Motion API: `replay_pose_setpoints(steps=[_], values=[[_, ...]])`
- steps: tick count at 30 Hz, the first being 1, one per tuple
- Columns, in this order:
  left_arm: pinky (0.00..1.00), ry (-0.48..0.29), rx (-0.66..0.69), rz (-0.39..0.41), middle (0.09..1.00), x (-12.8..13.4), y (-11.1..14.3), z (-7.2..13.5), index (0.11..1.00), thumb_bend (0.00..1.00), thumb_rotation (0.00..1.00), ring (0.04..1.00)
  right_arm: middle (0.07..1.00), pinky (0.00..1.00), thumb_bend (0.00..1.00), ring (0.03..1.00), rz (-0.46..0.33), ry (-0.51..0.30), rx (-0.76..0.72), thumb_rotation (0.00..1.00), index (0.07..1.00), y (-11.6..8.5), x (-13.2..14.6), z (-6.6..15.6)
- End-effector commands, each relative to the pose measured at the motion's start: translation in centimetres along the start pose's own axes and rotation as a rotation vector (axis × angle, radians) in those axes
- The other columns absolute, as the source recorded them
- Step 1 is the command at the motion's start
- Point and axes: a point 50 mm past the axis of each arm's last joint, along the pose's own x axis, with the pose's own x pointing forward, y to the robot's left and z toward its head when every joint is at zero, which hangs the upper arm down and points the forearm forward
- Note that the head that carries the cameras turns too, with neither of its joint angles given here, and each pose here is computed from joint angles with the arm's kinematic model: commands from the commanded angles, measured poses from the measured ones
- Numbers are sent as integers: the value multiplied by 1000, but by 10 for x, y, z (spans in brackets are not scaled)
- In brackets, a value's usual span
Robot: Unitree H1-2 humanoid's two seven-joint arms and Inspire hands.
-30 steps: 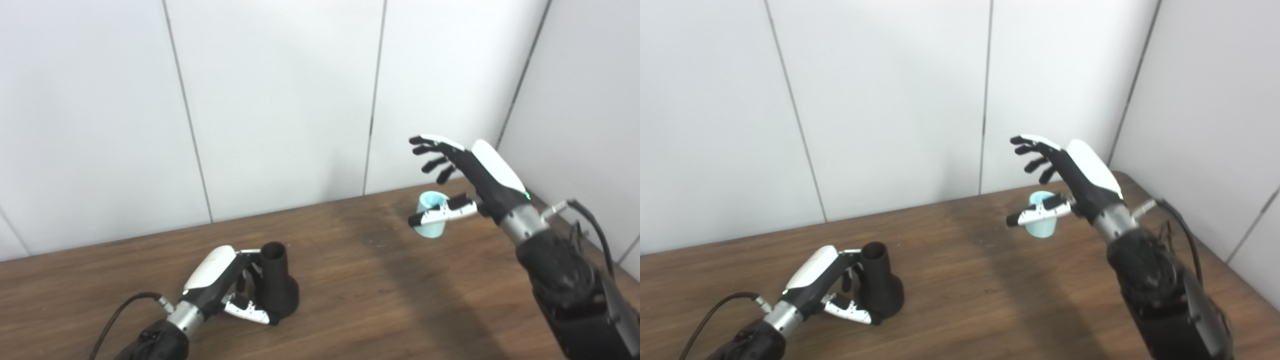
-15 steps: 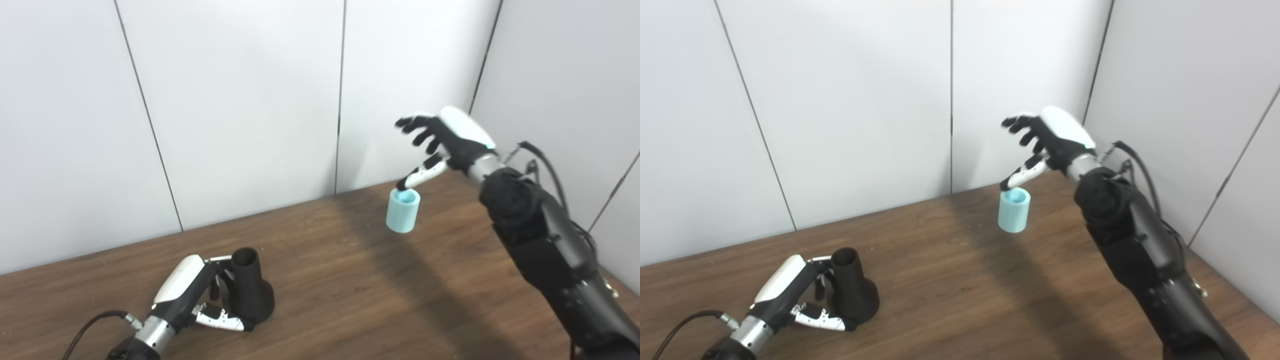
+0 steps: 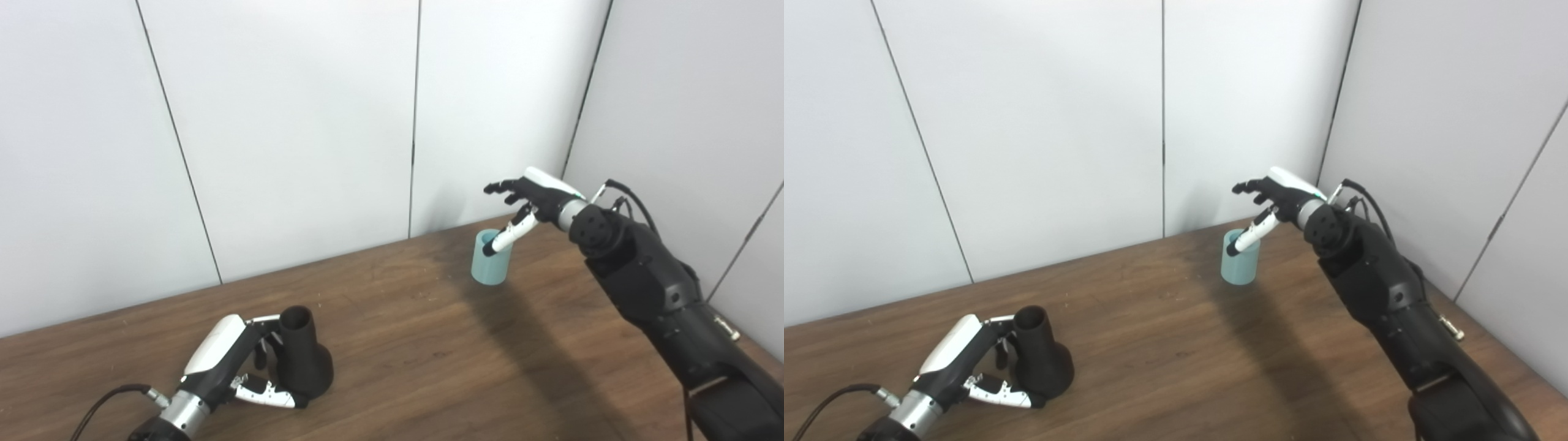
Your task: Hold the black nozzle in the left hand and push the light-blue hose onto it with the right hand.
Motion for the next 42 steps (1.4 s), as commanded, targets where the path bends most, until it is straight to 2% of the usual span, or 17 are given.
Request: replay_pose_setpoints(steps=[1, 2, 3, 7, 8, 9, 11, 17, 22, 27, 31, 39, 42], values=[[472, 139, 21, -136, 476, -29, -18, -29, 490, 527, 0, 475, 962, 809, 858, 935, -40, -28, -12, 187, 905, -30, 3, 20], [482, 139, 20, -134, 475, -29, -17, -29, 491, 527, 0, 477, 969, 850, 869, 949, -27, -12, -25, 189, 912, -30, 5, 20], [488, 139, 20, -134, 475, -29, -17, -29, 491, 527, 0, 478, 975, 939, 890, 961, -18, 4, -42, 201, 917, -29, 6, 20], [474, 140, 20, -136, 475, -29, -17, -28, 491, 527, 0, 475, 975, 998, 935, 972, -8, 28, -79, 238, 916, -24, 10, 20], [469, 141, 21, -136, 475, -28, -17, -28, 491, 527, 0, 472, 967, 926, 927, 943, -15, 19, -72, 207, 909, -21, 12, 19], [468, 142, 23, -137, 475, -28, -17, -28, 491, 527, 0, 472, 966, 911, 925, 937, -22, 5, -58, 201, 908, -18, 13, 17], [467, 142, 25, -136, 475, -28, -18, -28, 491, 527, 0, 470, 953, 818, 921, 897, -33, -17, -36, 175, 892, -12, 16, 13], [513, 138, 33, -134, 476, -28, -17, -23, 491, 527, 0, 461, 889, 726, 916, 827, -55, -58, -81, 154, 839, -2, 22, 9], [493, 143, 29, -133, 478, -29, -15, -23, 489, 527, 0, 469, 853, 678, 909, 794, -64, -70, -125, 142, 810, 0, 22, 11], [455, 145, 26, -129, 479, -30, -13, -24, 489, 527, 0, 474, 794, 629, 841, 726, -69, -78, -154, 74, 747, 5, 21, 13], [430, 144, 24, -124, 481, -30, -13, -24, 488, 527, 0, 468, 774, 622, 807, 716, -55, -89, -149, 31, 719, 11, 21, 14], [471, 141, 25, -126, 481, -33, -13, -23, 488, 527, 0, 465, 730, 583, 790, 674, -58, -96, -170, 12, 699, 18, 21, 14], [481, 143, 25, -127, 481, -33, -13, -23, 488, 527, 0, 466, 650, 552, 774, 619, -76, -106, -174, 1, 634, 17, 20, 14]])
